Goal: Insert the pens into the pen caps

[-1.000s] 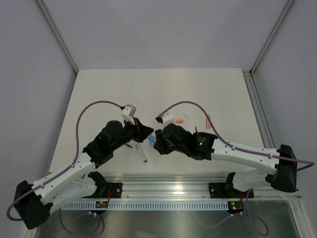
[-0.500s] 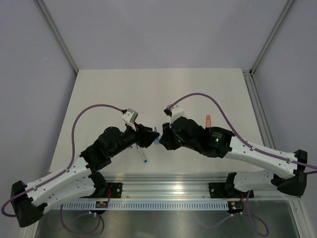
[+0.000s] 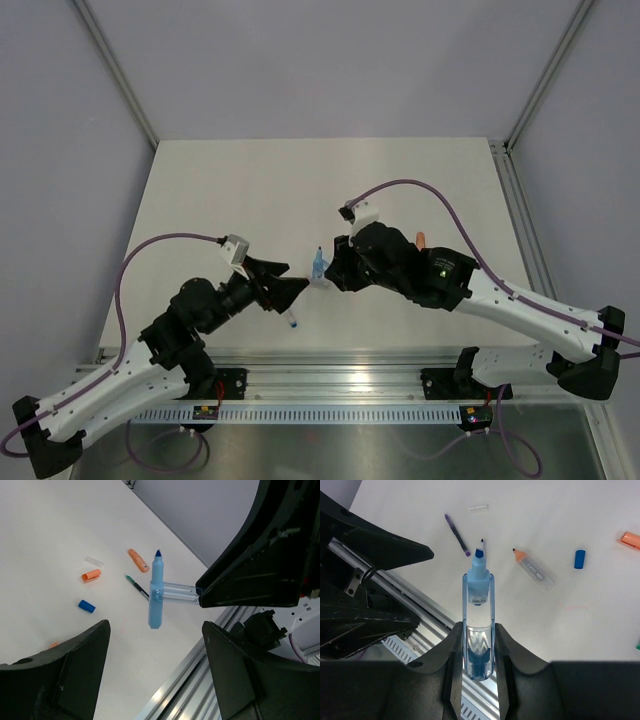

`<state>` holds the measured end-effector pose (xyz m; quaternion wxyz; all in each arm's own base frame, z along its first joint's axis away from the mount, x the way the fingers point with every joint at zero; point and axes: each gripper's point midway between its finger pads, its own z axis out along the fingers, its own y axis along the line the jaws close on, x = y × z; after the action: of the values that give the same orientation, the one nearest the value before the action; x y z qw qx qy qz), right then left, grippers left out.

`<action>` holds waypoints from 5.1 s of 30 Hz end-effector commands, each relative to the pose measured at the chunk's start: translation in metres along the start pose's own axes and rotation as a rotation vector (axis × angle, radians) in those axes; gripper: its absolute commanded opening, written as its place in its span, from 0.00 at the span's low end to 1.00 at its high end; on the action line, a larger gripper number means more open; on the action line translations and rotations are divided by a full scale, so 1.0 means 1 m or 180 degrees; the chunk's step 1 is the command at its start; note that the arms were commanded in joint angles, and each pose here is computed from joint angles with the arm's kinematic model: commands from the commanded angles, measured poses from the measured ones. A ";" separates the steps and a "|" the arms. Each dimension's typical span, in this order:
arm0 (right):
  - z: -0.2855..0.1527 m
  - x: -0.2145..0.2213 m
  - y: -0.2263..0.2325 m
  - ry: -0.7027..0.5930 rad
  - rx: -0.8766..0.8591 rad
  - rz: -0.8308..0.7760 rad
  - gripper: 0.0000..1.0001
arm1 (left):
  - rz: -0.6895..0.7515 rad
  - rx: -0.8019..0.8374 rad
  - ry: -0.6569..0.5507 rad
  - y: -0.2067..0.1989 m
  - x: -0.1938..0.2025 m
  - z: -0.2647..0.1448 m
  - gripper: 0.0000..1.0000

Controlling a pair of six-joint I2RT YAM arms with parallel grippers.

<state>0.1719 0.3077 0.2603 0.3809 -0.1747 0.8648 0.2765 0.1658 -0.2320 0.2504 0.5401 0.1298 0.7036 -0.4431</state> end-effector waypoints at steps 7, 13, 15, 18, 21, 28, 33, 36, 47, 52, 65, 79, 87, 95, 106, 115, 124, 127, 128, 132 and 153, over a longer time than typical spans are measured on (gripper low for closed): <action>-0.031 -0.012 0.030 0.0092 -0.0518 0.0189 0.16 | 0.0189 0.0576 -0.0029 -0.026 0.009 -0.001 0.74; -0.050 -0.004 0.033 0.0195 -0.0660 0.0323 0.16 | 0.0306 0.0718 -0.0084 -0.039 -0.002 0.005 0.72; -0.055 -0.003 0.033 0.0201 -0.0694 0.0363 0.16 | 0.0319 0.0789 -0.0088 -0.045 -0.004 0.006 0.71; -0.059 -0.002 0.033 0.0201 -0.0714 0.0393 0.16 | 0.0335 0.0903 -0.0034 -0.054 -0.001 0.007 0.68; -0.057 -0.002 0.035 0.0214 -0.0723 0.0397 0.16 | 0.0338 0.0941 -0.0044 -0.058 -0.002 0.008 0.67; -0.055 -0.002 0.042 0.0274 -0.0813 0.0385 0.16 | 0.0366 0.0977 -0.0069 -0.065 -0.006 0.009 0.54; -0.054 -0.001 0.043 0.0277 -0.0823 0.0395 0.16 | 0.0368 0.0978 -0.0048 -0.066 -0.005 0.010 0.27; -0.056 -0.003 0.044 0.0268 -0.0842 0.0404 0.16 | 0.0363 0.0980 -0.0019 -0.066 -0.003 0.011 0.09; -0.069 -0.037 0.036 -0.0125 -0.0639 0.0417 0.16 | 0.0408 0.0953 0.0112 -0.066 0.010 0.009 0.00; -0.070 -0.067 0.026 -0.0484 -0.0383 0.0426 0.17 | 0.0386 0.0980 0.0182 -0.069 0.019 0.009 0.00; -0.048 -0.097 0.042 -0.0655 -0.0366 0.0327 0.18 | 0.0344 0.1035 0.0105 -0.080 0.010 0.005 0.00; -0.019 -0.059 0.040 -0.0427 -0.0394 0.0428 0.19 | 0.0117 0.0925 -0.0169 -0.083 -0.019 0.001 0.00; -0.009 -0.029 0.047 -0.0300 -0.0394 0.0406 0.20 | -0.0023 0.0874 -0.0352 -0.085 -0.035 0.004 0.00; -0.010 0.008 0.050 -0.0272 -0.0386 0.0569 0.20 | -0.0103 0.0714 -0.0645 -0.079 -0.058 0.000 0.00; -0.005 0.040 0.068 -0.0280 -0.0420 0.0662 0.20 | -0.0013 0.0771 -0.0806 -0.091 -0.084 0.001 0.00; 0.013 0.088 0.069 -0.0027 -0.0272 0.0681 0.20 | 0.0075 0.0730 -0.0980 -0.101 -0.120 -0.007 0.00; 0.032 0.130 0.078 0.0047 -0.0173 0.0909 0.17 | 0.0037 0.0704 -0.1242 -0.109 -0.150 -0.007 0.00; 0.038 0.140 0.074 0.0075 -0.0112 0.1015 0.14 | 0.0074 0.0619 -0.1362 -0.109 -0.165 -0.007 0.00; 0.039 0.144 0.073 0.0074 -0.0144 0.1052 0.13 | 0.0075 0.0599 -0.1421 -0.111 -0.176 -0.010 0.00; 0.046 0.158 0.075 0.0166 -0.0174 0.1077 0.11 | 0.0180 0.0487 -0.1514 -0.113 -0.195 -0.013 0.00; 0.065 0.124 0.076 0.0064 -0.0442 0.1188 0.05 | -0.0170 0.1084 -0.0776 -0.127 -0.129 0.024 0.00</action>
<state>0.1591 0.3741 0.2167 0.4634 0.0975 0.7987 0.3713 0.1264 -0.2391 0.2011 0.3602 0.2519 0.8409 -0.3157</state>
